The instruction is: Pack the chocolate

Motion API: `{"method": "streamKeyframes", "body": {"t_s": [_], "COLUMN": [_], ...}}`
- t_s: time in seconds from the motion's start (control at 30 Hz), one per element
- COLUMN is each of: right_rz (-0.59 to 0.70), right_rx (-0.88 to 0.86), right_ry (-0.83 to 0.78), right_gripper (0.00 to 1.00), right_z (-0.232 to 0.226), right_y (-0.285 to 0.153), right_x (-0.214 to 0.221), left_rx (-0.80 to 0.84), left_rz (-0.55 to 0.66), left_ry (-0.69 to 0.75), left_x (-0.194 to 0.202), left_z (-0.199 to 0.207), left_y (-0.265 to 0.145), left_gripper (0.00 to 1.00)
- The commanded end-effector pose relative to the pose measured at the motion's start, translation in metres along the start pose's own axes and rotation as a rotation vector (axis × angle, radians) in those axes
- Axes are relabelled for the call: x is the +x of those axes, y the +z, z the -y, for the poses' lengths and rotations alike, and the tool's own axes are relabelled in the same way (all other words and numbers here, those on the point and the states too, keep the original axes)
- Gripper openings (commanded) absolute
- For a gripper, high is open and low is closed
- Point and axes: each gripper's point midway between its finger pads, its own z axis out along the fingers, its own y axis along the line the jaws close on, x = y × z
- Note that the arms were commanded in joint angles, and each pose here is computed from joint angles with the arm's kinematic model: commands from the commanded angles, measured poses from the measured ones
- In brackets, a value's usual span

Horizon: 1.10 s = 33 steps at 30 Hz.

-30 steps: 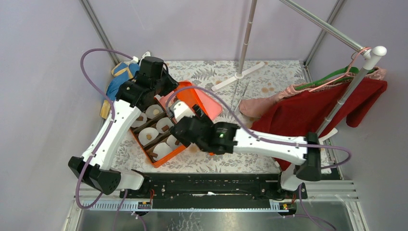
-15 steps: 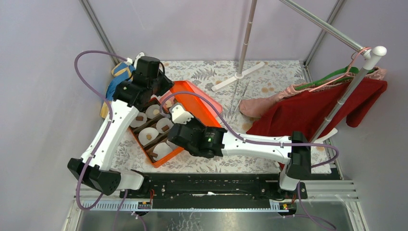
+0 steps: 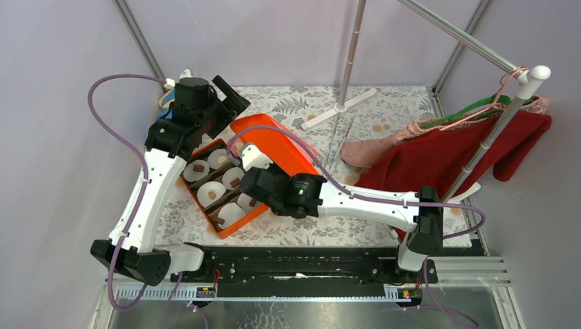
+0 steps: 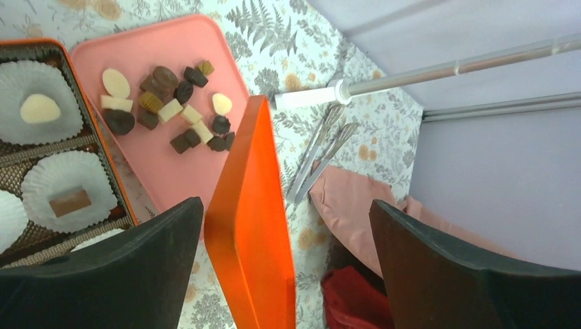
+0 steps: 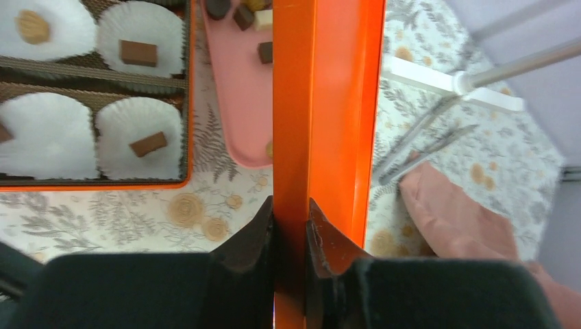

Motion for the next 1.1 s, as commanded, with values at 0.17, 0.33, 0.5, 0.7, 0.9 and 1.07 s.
{"method": "streamKeyframes", "body": {"t_s": [0.17,0.33,0.5,0.7,0.9,1.07], "right_rz": [0.061,0.037,0.053,0.081,0.144,0.173], "right_rx": [-0.271,-0.353,-0.474,-0.724,-0.979,-1.237], "right_ry": [0.291,0.317,0.436,0.624,0.777,0.848], "right_gripper": [0.0,0.0,0.0,0.0,0.0,0.0], "right_z": [0.039,0.032,0.037,0.041,0.03,0.006], "right_y": [-0.014,-0.011,-0.015,-0.02,-0.025,-0.03], "right_x": [-0.06,-0.062,-0.075,-0.094,-0.12,-0.141], "left_rx": [0.232,0.305,0.191,0.023,-0.056,-0.11], "left_rz": [0.212,0.285,0.307,0.245,0.25,0.262], "left_ry": [0.039,0.063,0.08,0.044,0.016,0.01], "left_x": [-0.065,-0.074,-0.076,-0.077,-0.078,-0.078], "left_z": [0.04,0.048,0.018,-0.038,-0.074,-0.088], "left_y": [-0.065,-0.089,-0.087,-0.072,-0.075,-0.079], "left_gripper": [0.99,0.99,0.99,0.99,0.99,0.99]}}
